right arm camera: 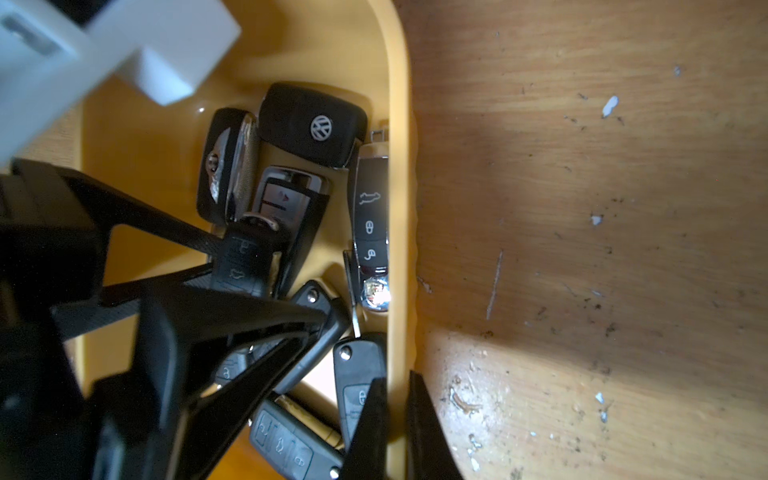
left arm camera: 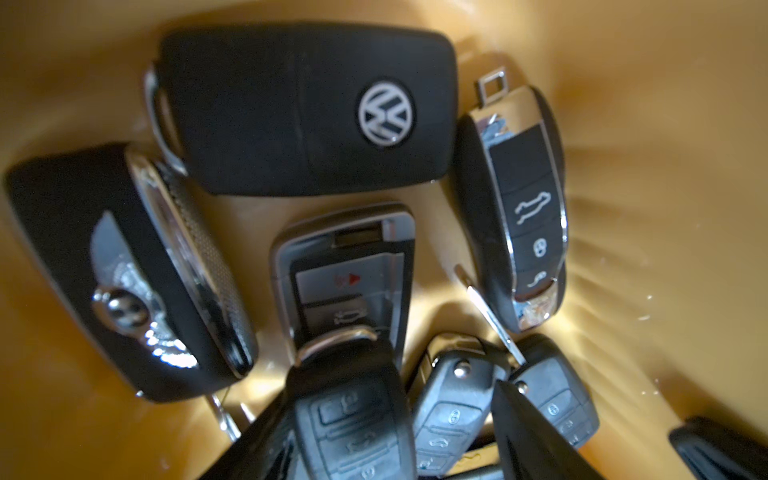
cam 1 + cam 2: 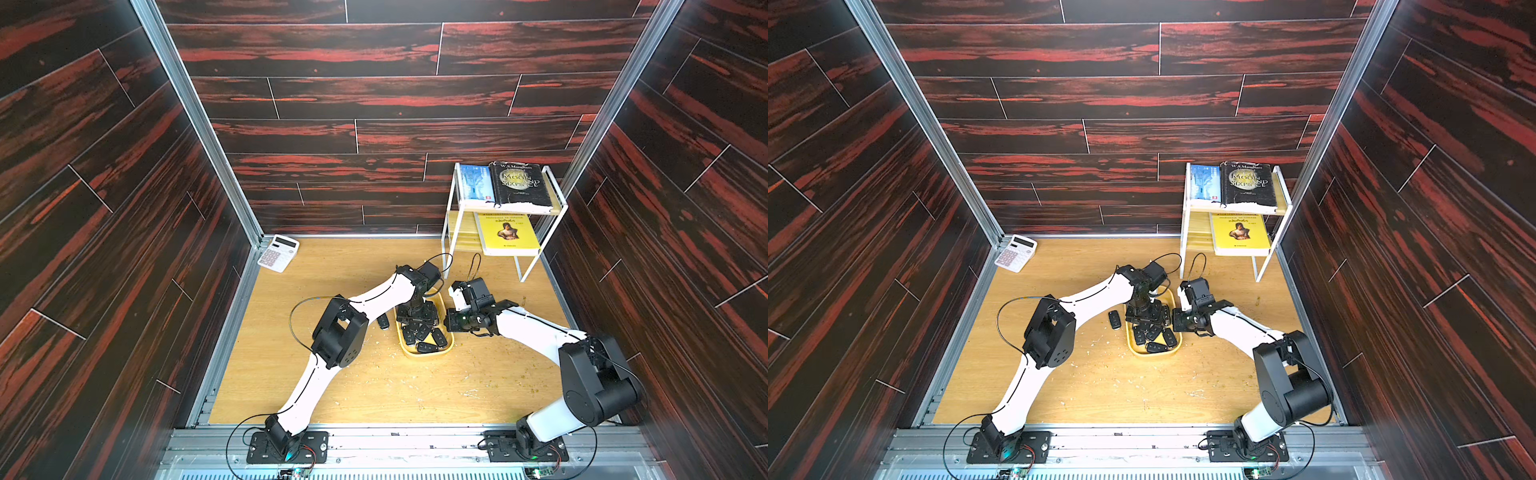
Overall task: Place the car key into the storage box
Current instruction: Place the car key in the storage box.
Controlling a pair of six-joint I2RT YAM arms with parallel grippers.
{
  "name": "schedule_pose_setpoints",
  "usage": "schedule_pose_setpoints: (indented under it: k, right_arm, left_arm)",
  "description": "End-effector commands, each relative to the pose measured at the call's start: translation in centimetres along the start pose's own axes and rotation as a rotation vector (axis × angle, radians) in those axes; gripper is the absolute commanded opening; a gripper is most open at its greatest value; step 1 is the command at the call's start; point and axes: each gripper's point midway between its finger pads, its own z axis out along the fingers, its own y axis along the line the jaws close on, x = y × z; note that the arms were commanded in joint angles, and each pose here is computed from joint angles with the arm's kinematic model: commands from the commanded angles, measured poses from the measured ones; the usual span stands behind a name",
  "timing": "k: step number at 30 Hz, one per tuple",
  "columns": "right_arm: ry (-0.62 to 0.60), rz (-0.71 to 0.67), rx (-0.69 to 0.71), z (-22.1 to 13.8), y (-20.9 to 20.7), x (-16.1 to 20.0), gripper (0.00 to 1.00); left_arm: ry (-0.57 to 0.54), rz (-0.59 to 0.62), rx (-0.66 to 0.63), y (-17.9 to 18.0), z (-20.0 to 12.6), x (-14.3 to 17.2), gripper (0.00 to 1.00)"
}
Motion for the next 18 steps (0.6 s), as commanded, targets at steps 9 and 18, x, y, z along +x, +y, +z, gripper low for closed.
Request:
schedule_pose_setpoints:
  k: [9,18]
  right_arm:
    - [0.051,0.015,0.005,1.1,-0.5,1.2,0.1]
    - [0.055,0.014,0.001,1.1,-0.3,1.0,0.1]
  left_arm:
    - [-0.22,-0.004,0.171,-3.7,-10.6,-2.1,1.0]
    - [-0.296,0.003,0.156,-2.8,-17.2,0.2,1.0]
